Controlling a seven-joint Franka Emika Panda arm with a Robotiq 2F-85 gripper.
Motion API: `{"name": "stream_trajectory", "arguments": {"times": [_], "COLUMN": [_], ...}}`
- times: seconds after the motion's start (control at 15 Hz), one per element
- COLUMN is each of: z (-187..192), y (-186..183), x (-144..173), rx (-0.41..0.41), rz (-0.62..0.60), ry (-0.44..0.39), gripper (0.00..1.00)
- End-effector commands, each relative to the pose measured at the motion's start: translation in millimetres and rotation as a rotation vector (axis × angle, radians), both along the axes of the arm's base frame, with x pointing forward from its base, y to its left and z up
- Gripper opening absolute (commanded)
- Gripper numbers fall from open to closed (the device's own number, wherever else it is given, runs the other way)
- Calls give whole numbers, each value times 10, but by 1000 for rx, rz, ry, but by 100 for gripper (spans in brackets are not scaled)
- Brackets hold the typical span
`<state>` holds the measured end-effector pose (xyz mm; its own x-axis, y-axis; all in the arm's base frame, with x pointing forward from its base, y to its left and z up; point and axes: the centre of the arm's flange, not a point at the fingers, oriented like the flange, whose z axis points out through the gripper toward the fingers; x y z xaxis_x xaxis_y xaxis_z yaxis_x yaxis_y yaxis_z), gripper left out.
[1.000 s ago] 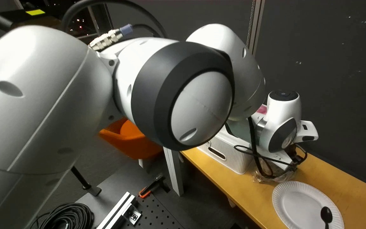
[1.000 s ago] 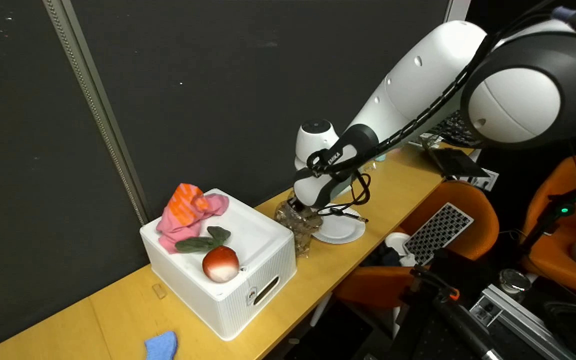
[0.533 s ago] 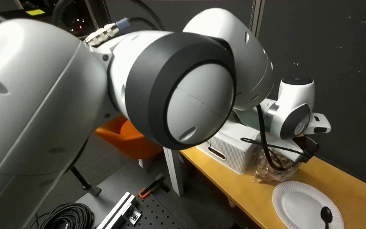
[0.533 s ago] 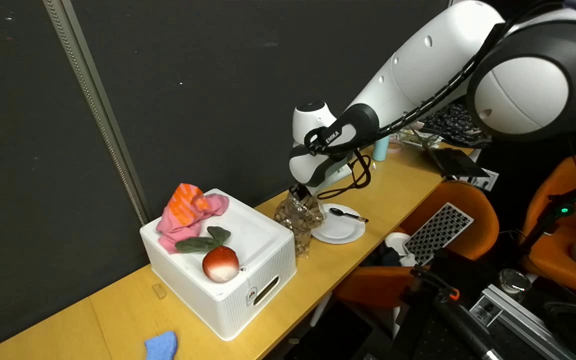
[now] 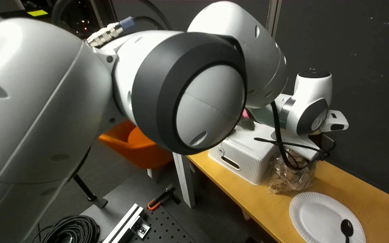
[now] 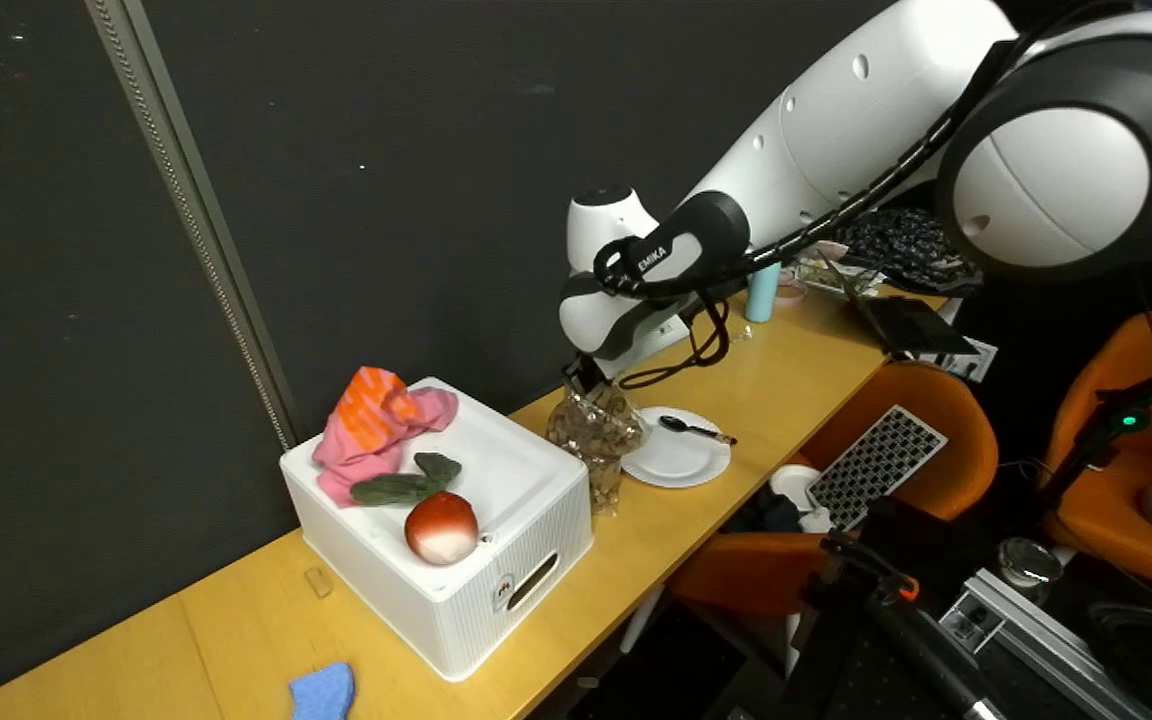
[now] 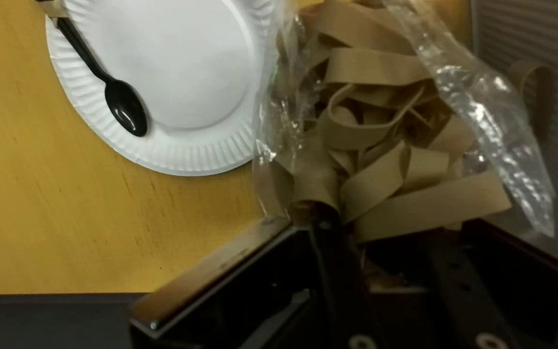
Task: Put some rubber bands on the plate then put the plate on the basket
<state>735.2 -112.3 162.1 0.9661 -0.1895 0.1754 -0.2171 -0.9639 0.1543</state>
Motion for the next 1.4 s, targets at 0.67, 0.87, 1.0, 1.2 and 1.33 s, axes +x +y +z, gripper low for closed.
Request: {"name": "stream_trajectory", "arguments": {"times": [0.67,0.87,1.0,1.2,1.33], "z": [570,768,820,869,884], "y": [209,230,277,351,359], "x": [-96,-67,-57,-85,-109], "rx": [13,54,82,100,113], "rz": [-40,-36,-27,-25,-33], "ry": [97,100,118,142,153], "gripper": [3,3,3,3,3]}}
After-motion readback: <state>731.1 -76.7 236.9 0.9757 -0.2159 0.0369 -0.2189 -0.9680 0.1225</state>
